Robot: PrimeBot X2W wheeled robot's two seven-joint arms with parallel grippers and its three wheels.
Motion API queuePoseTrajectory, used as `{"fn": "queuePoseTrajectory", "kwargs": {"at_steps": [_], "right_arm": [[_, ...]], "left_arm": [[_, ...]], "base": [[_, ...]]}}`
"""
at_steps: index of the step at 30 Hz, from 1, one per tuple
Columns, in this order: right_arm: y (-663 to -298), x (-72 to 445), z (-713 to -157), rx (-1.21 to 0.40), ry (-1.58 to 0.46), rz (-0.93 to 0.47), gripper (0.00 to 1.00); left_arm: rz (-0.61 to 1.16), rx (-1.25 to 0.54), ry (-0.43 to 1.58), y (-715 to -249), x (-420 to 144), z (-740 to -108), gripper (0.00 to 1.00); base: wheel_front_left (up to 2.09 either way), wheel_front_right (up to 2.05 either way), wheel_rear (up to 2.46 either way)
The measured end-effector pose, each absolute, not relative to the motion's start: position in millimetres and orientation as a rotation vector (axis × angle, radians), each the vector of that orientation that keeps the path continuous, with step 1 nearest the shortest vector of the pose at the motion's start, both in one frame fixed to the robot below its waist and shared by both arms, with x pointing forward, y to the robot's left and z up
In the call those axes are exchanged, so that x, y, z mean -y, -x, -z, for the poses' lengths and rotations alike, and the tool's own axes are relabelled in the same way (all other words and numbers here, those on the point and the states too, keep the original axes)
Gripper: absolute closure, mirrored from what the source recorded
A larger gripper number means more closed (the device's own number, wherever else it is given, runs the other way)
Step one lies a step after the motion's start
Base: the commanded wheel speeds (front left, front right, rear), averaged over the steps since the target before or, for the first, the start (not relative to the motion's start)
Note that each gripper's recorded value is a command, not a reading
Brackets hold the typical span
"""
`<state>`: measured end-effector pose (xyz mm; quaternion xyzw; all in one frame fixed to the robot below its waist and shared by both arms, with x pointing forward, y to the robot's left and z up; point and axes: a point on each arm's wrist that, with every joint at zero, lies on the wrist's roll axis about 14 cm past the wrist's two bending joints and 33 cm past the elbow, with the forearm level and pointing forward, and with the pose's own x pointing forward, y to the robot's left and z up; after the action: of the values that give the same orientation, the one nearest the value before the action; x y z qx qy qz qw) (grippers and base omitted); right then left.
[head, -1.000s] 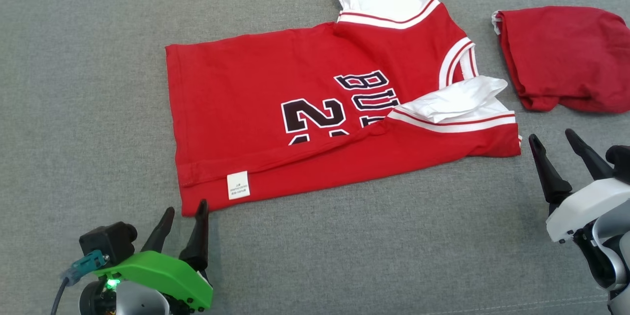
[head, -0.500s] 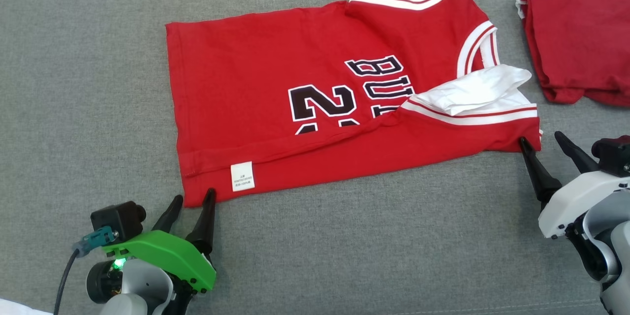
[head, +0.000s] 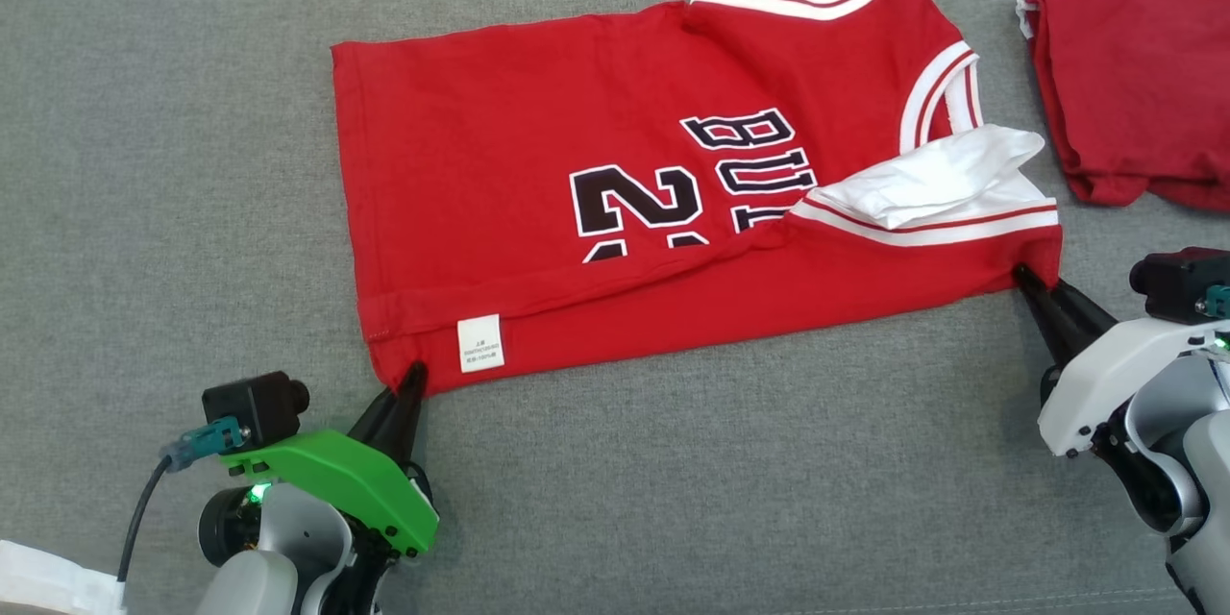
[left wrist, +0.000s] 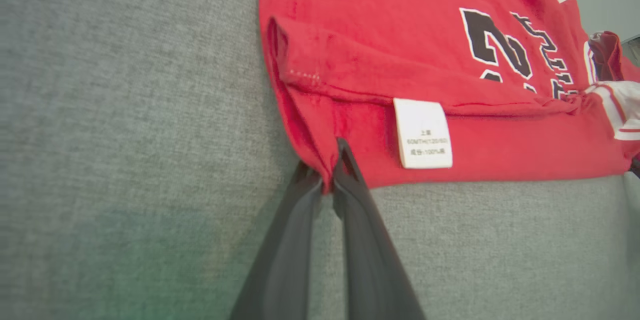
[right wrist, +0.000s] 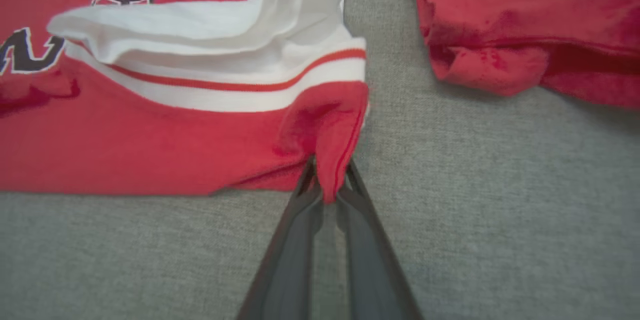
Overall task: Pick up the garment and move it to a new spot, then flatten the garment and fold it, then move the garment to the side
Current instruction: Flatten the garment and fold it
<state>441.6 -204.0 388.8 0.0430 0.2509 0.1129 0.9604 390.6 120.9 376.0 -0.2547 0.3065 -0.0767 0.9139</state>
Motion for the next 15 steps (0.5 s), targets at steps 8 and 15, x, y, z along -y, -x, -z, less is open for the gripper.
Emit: {"fn": "queuePoseTrajectory", "kwargs": {"at_steps": [8,15], "right_arm": [[-446,212,-424,-0.454,-0.077,-0.254,1.00],[-430,218,-447,-0.466,-0.068,-0.276,1.00]], "left_arm": [[0.203,-0.554,0.549,-398,-128,-411,1.00],[0.269,-0.556,0.558,-377,-122,-436,1.00]], "base": [[0.00,0.00,0.00],[0.00,0.00,0.00]]}}
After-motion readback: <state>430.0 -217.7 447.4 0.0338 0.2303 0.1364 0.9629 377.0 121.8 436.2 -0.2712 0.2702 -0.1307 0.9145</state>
